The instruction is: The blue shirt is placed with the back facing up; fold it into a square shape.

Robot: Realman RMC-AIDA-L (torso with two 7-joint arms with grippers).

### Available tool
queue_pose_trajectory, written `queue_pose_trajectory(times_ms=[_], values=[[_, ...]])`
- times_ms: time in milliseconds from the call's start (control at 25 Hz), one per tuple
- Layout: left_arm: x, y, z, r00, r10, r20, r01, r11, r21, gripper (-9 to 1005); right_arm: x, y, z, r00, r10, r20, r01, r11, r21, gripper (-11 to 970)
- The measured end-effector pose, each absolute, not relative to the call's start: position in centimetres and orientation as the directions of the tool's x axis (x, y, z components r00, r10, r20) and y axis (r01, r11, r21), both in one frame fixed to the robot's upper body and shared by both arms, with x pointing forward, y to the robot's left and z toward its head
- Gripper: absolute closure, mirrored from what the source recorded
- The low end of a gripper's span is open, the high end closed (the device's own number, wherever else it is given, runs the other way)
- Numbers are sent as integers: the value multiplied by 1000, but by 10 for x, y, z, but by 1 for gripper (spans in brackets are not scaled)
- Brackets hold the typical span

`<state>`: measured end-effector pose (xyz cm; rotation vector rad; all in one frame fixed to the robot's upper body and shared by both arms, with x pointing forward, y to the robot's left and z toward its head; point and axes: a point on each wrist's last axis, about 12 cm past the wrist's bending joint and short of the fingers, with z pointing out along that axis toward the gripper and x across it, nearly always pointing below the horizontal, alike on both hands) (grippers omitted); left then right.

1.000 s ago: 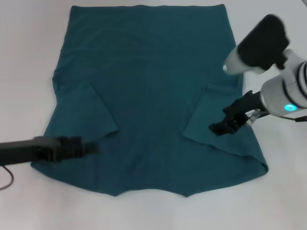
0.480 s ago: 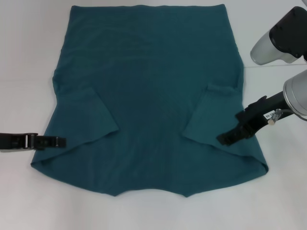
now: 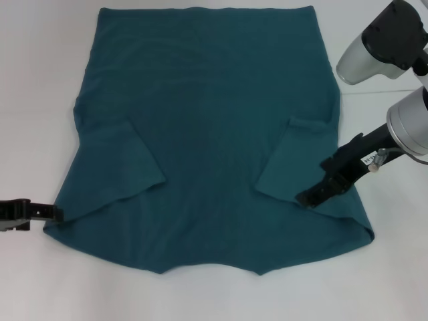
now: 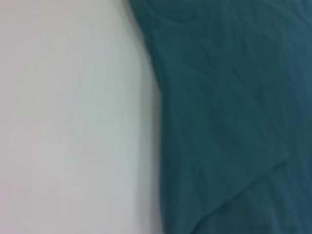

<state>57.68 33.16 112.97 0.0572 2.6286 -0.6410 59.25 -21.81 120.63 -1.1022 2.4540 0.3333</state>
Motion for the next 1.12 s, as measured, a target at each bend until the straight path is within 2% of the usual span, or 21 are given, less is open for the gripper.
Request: queue_pose_trajectory(times_ms=[1120], values=[[592, 319, 1103, -916, -64, -396, 93, 927, -364, 268, 595, -210, 1205, -576, -673, -464, -773, 633, 41, 32]])
